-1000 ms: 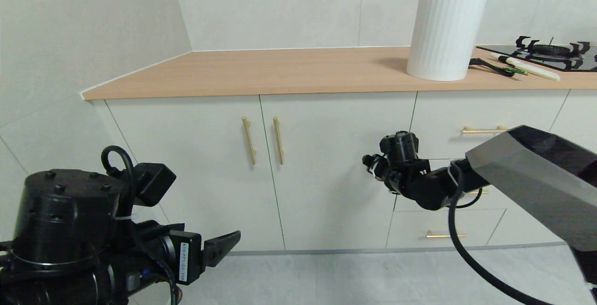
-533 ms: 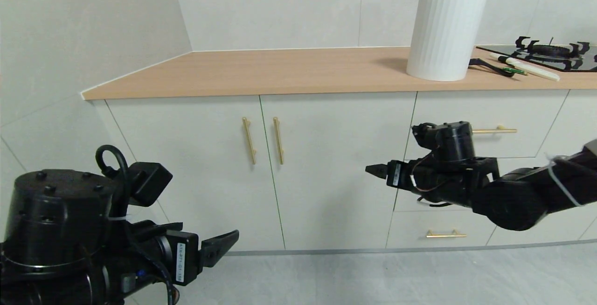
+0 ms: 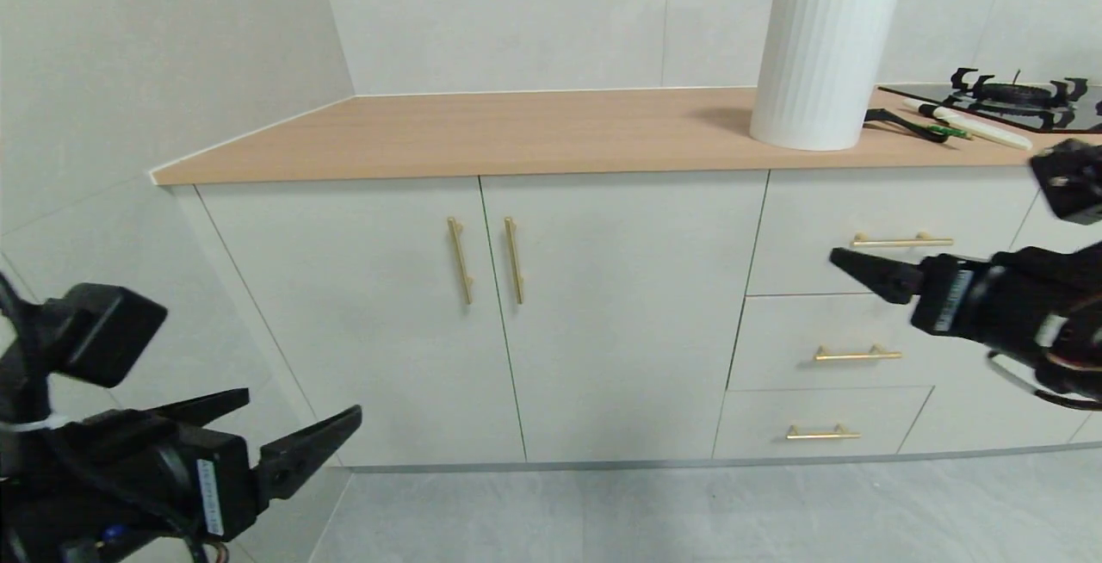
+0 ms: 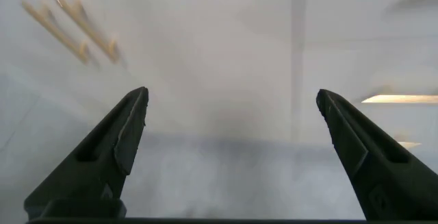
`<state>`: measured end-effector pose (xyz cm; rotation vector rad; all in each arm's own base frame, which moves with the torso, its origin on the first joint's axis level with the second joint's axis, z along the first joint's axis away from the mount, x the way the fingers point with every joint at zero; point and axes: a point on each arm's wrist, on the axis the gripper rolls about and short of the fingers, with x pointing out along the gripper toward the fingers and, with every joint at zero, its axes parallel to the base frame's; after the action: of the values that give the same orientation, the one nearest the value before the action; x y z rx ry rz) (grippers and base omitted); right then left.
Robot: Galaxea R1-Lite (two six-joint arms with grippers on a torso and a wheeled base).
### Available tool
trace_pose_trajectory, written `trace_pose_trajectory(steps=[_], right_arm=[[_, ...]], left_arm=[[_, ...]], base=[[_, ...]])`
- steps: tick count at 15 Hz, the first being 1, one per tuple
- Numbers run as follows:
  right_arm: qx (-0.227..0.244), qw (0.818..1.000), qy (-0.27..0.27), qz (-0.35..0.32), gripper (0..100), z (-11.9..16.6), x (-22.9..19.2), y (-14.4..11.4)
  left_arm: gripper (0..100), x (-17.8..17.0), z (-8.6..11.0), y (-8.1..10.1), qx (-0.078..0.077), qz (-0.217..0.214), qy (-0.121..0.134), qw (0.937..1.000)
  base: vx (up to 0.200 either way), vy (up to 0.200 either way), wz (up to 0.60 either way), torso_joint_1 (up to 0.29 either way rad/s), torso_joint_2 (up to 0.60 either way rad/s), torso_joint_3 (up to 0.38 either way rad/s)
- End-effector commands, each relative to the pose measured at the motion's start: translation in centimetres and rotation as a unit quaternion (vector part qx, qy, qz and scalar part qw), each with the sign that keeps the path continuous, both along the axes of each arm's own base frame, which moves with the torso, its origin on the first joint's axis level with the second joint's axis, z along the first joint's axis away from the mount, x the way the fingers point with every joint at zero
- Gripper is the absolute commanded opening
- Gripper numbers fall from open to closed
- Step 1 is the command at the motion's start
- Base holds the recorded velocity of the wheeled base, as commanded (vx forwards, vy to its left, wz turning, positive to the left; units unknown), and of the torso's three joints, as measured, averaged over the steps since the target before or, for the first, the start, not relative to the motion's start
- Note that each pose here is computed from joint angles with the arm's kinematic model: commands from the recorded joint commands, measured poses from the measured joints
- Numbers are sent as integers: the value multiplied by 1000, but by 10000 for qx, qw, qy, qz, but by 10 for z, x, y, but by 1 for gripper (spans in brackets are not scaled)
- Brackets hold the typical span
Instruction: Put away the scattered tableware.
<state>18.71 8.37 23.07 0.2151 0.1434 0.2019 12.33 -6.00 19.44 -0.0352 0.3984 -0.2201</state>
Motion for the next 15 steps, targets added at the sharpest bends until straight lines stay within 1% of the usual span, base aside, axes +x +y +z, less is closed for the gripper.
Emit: trace_pose_trajectory(steps=[1,2,3,5,6,7,8,9,10,11,12,13,14,15], right_arm=[[97,9932,-987,-608,100,7,-90,-55],[98,9927,-1017,-647,100,6,-94,-57],[-35,9873,-1323,-884,100,-1,-126,-71],[-354,9780,-1631,-1256,100,-7,-159,-83],[-490,9727,-1827,-1347,100,-10,-177,-87],[-644,9674,-2026,-1379,100,-16,-197,-92],[-785,9647,-2084,-1403,100,-23,-210,-94],[-935,9628,-2070,-1463,100,-33,-222,-97],[-1027,9607,-2009,-1617,100,-44,-234,-99],[-1047,9572,-1970,-1844,100,-50,-241,-99],[-979,9517,-1892,-2212,100,-51,-241,-97],[-935,9466,-1866,-2459,100,-51,-242,-96],[-987,9419,-1868,-2613,100,-55,-245,-94],[-1079,9402,-1807,-2679,100,-67,-247,-92]], left_arm=[[100,-45,9,34,14,411,-936,9948],[100,-49,10,36,17,425,-1034,9937],[100,-81,13,50,-12,557,-1522,9868],[100,-112,7,62,-37,604,-1673,9840],[100,-127,5,67,-38,685,-1828,9808],[100,-143,3,72,-35,930,-2029,9748],[100,-154,1,74,-18,1110,-2260,9678],[100,-167,2,76,65,1307,-2572,9574],[100,-175,2,76,115,1456,-2750,9503],[100,-180,3,77,100,1545,-2874,9452],[100,-186,2,77,64,1597,-3011,9401],[100,-191,-1,76,66,1749,-3111,9341],[100,-191,-3,74,124,2078,-3075,9285],[100,-191,-3,74,140,2382,-3047,9221]], base=[[0,0,0,0,0,0],[0,0,0,0,0,0],[0,0,0,0,0,0],[0,0,0,0,0,0],[0,0,0,0,0,0],[0,0,0,0,0,0],[0,0,0,0,0,0],[0,0,0,0,0,0],[0,0,0,0,0,0],[0,0,0,0,0,0],[0,0,0,0,0,0],[0,0,0,0,0,0],[0,0,0,0,0,0],[0,0,0,0,0,0]])
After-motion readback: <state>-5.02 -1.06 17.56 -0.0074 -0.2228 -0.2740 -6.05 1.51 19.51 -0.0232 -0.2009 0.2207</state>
